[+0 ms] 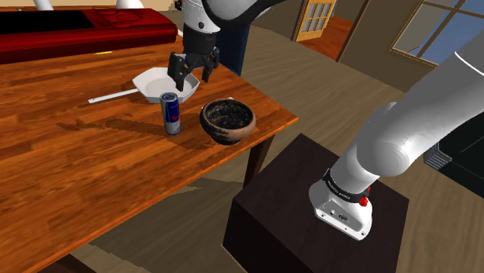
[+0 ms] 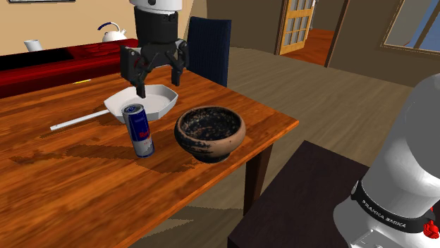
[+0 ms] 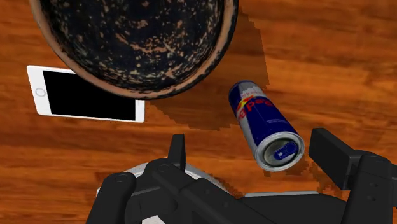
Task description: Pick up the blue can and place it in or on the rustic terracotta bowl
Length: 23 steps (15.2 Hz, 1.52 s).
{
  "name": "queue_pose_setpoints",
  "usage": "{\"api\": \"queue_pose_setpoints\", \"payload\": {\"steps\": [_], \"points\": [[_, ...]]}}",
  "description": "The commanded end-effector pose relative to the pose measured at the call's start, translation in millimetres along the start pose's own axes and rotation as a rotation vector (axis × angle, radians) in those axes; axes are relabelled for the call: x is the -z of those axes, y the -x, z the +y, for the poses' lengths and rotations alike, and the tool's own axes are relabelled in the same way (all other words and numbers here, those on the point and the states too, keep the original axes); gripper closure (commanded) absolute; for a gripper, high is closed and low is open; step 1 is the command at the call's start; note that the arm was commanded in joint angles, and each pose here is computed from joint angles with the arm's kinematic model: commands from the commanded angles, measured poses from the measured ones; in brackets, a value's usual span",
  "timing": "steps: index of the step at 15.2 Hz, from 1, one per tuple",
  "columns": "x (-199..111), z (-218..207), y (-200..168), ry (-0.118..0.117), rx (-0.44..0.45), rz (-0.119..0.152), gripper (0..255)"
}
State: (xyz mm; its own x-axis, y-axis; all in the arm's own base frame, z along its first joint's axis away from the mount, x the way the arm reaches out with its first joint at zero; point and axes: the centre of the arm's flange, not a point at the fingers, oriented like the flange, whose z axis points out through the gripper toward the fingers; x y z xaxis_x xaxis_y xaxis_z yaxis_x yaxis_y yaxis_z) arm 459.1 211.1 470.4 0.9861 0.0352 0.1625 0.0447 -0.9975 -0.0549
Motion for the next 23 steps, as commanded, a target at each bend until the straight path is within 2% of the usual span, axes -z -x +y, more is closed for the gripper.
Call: {"api": "queue_pose_setpoints", "payload": {"steps": [1,4,12,20,21,23], "points": [[-18,-21,-9,0.005,0.004,0.002,0],[-44,-47,-25,0.014,0.01,0.003,0],[-85,-48,-26,0.015,0.011,0.003,0],[-85,-48,-26,0.015,0.011,0.003,0],[-85,-48,-26,0.015,0.011,0.003,255],[-85,-48,-26,0.015,0.011,0.003,255]]}}
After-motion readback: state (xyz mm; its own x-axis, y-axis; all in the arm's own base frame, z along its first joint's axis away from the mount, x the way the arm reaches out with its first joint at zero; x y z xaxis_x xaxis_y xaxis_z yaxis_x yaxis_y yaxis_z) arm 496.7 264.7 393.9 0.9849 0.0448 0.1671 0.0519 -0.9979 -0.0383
